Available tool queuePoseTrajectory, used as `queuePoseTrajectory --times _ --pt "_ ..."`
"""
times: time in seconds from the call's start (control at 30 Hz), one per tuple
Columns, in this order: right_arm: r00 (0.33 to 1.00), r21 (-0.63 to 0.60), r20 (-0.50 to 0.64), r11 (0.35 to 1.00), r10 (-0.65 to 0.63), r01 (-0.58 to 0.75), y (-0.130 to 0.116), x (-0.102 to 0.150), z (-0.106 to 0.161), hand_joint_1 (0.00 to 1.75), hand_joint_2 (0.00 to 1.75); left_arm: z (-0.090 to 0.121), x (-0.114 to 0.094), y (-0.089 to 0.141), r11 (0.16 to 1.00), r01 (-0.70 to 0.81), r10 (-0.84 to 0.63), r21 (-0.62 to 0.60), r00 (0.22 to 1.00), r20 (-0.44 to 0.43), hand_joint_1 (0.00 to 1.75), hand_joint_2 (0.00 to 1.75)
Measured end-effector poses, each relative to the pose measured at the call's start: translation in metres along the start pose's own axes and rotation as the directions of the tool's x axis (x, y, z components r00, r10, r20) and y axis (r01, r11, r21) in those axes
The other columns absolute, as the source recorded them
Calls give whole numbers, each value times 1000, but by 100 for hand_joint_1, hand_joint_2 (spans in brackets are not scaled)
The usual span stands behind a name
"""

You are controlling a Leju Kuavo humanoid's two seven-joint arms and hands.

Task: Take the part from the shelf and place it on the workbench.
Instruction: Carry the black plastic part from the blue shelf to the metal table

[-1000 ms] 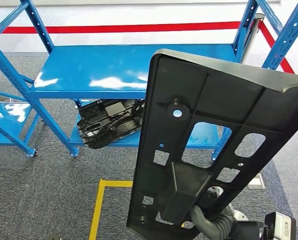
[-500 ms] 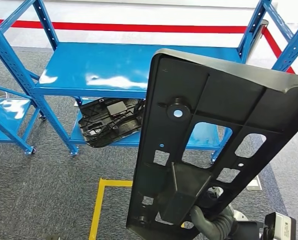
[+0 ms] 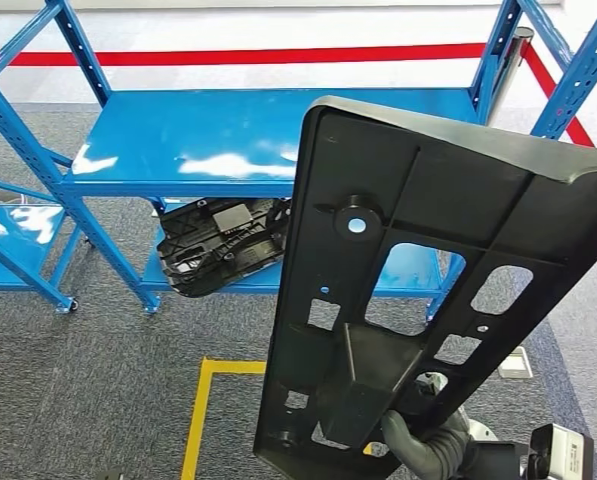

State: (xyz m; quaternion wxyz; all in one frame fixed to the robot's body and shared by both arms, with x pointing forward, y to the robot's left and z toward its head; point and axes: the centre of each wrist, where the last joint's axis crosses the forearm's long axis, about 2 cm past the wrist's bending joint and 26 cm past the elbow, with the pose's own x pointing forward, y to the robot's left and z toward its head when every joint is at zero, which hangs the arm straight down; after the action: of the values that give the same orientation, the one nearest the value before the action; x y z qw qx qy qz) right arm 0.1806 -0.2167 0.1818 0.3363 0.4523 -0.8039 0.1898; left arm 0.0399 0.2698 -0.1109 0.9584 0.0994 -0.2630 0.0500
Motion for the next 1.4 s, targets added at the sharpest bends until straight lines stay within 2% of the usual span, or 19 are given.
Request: queuePoseTrajectory --times 1.4 --pt "1000 2 2 1000 2 -2 0 1 -1 175 175 -1 1 0 1000 -1 1 0 1000 3 0 175"
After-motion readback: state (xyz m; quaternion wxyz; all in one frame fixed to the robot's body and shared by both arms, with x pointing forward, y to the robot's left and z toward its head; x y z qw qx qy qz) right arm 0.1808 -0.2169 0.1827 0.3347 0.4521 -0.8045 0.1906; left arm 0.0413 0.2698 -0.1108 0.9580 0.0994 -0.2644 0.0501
